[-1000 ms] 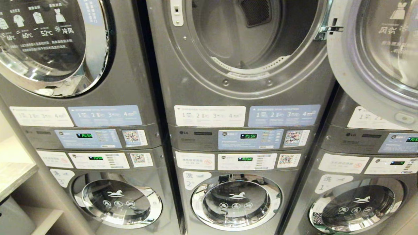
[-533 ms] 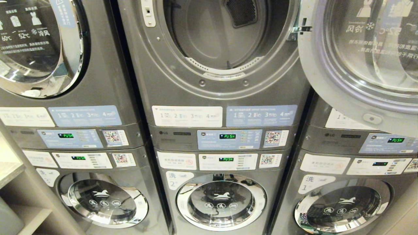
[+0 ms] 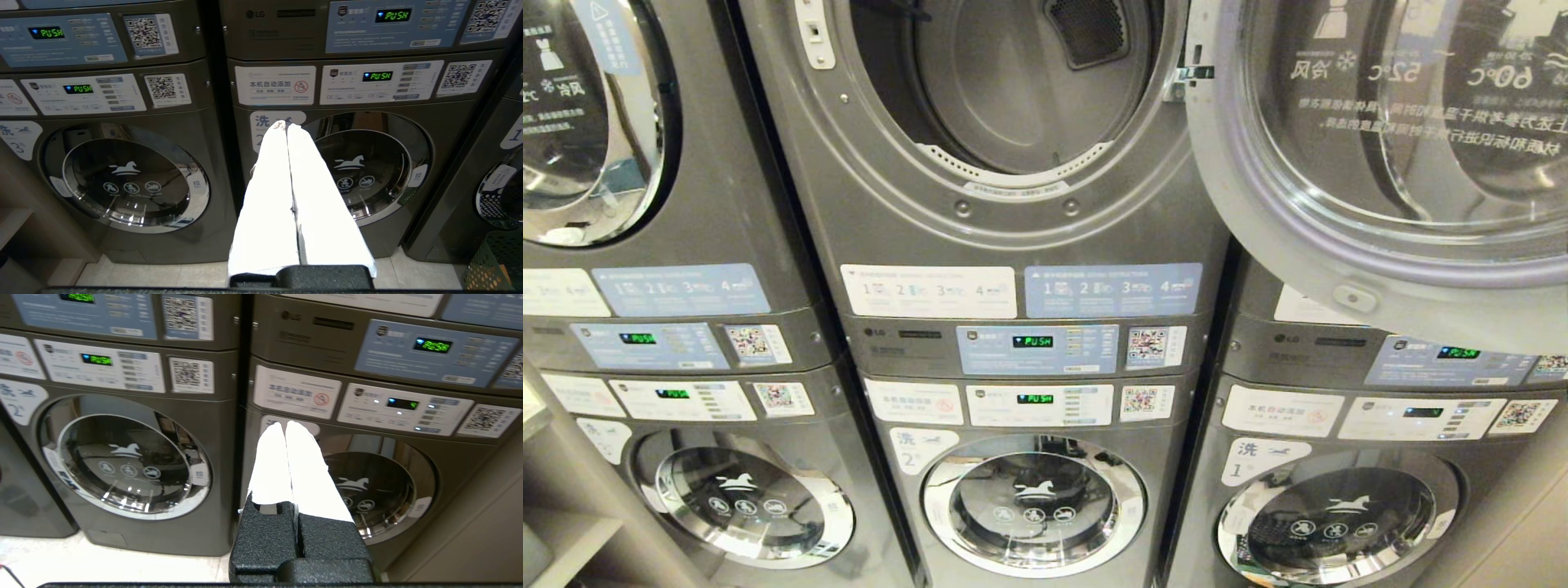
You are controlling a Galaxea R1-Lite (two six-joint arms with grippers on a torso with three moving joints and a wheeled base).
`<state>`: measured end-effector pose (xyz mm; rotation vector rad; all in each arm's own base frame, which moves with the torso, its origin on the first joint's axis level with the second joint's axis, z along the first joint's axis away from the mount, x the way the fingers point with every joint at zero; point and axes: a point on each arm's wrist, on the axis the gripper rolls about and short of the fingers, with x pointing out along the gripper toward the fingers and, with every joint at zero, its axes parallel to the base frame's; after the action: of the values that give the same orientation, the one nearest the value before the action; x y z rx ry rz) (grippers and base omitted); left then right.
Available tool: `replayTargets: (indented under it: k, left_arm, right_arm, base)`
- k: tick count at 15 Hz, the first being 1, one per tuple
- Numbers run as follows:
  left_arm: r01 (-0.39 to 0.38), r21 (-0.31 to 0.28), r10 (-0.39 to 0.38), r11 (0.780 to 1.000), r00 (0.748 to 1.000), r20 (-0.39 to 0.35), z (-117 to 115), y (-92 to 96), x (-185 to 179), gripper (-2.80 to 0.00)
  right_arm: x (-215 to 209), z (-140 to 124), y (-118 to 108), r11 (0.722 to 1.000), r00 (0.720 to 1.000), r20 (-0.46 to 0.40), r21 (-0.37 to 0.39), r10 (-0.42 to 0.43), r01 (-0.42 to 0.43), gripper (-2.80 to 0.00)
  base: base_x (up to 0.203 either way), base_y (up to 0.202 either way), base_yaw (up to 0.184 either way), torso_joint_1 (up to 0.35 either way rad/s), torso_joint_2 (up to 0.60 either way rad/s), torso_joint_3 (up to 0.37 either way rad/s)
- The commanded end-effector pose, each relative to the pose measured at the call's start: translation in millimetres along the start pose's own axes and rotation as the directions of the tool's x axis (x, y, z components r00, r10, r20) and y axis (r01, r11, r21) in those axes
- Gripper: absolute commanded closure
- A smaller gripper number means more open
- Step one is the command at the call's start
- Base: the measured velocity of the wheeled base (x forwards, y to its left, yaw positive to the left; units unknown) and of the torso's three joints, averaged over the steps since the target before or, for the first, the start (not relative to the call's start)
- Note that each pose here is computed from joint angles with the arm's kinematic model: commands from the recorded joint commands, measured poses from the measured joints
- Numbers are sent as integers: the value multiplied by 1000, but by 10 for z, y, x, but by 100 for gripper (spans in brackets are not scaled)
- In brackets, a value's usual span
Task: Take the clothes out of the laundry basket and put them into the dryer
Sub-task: Take the clothes out of the basket
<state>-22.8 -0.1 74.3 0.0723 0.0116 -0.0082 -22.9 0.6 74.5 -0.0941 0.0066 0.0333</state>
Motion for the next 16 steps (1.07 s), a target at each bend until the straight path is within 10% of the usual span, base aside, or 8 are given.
replayTargets:
  k: [1,16]
  left_arm:
    - [0,10,0,1000,1000,0,-1,0,0,0]
    - [-1,9,1,1000,1000,1,-2,0,-1,0]
  right_arm:
    - [0,0,0,1000,1000,1,-1,1,-1,0]
    - [0,0,0,1000,1000,1,1,1,-1,0]
  base:
    - [0,-199,5,3,2,-2]
    - [0,-193,1,4,1,2]
